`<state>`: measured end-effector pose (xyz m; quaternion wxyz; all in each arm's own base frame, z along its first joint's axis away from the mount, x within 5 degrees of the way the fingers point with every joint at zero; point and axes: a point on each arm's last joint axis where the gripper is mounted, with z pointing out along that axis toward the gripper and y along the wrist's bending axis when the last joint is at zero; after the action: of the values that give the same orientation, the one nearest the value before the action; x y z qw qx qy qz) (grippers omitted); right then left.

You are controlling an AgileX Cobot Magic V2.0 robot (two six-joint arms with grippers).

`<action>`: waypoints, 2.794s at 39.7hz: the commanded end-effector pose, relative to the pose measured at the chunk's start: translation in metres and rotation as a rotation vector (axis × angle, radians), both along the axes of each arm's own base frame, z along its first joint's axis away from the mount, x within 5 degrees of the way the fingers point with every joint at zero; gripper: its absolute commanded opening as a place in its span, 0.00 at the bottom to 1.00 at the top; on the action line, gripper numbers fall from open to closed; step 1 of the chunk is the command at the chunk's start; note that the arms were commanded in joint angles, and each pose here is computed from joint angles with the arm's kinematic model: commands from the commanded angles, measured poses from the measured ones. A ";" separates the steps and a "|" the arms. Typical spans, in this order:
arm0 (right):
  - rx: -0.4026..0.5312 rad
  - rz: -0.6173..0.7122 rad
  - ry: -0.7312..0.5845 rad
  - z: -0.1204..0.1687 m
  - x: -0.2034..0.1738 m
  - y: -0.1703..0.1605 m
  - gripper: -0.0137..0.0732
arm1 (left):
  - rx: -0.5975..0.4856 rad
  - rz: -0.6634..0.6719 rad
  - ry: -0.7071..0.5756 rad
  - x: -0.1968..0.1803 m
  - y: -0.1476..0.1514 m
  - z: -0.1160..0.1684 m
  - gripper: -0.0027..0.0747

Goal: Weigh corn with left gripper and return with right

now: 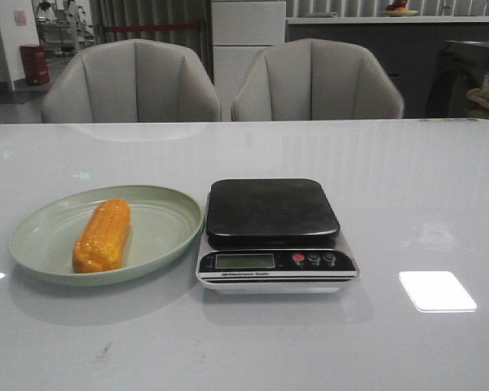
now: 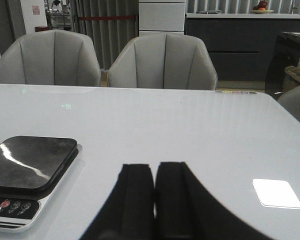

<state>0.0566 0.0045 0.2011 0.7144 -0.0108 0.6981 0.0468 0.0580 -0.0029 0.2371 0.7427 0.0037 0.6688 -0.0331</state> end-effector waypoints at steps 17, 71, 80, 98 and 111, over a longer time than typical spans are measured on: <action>-0.009 -0.001 -0.094 0.005 -0.002 0.000 0.35 | -0.052 -0.029 0.256 0.025 -0.004 0.078 0.18; -0.009 -0.001 -0.094 0.005 -0.002 0.000 0.35 | 0.034 -0.287 0.831 0.168 -0.082 0.052 0.81; -0.009 -0.001 -0.094 0.005 -0.002 0.000 0.35 | 0.012 -0.325 0.919 0.203 -0.115 0.027 0.80; -0.009 -0.001 -0.094 0.005 -0.002 0.000 0.35 | -0.020 -0.307 1.103 0.252 -0.148 -0.027 0.74; -0.009 -0.001 -0.094 0.005 -0.002 0.000 0.35 | -0.009 -0.294 1.150 0.261 -0.152 -0.050 0.44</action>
<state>0.0566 0.0045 0.2012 0.7149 -0.0108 0.6976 0.0468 0.3128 -0.1504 0.1661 0.2031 0.0842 0.9687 -0.1154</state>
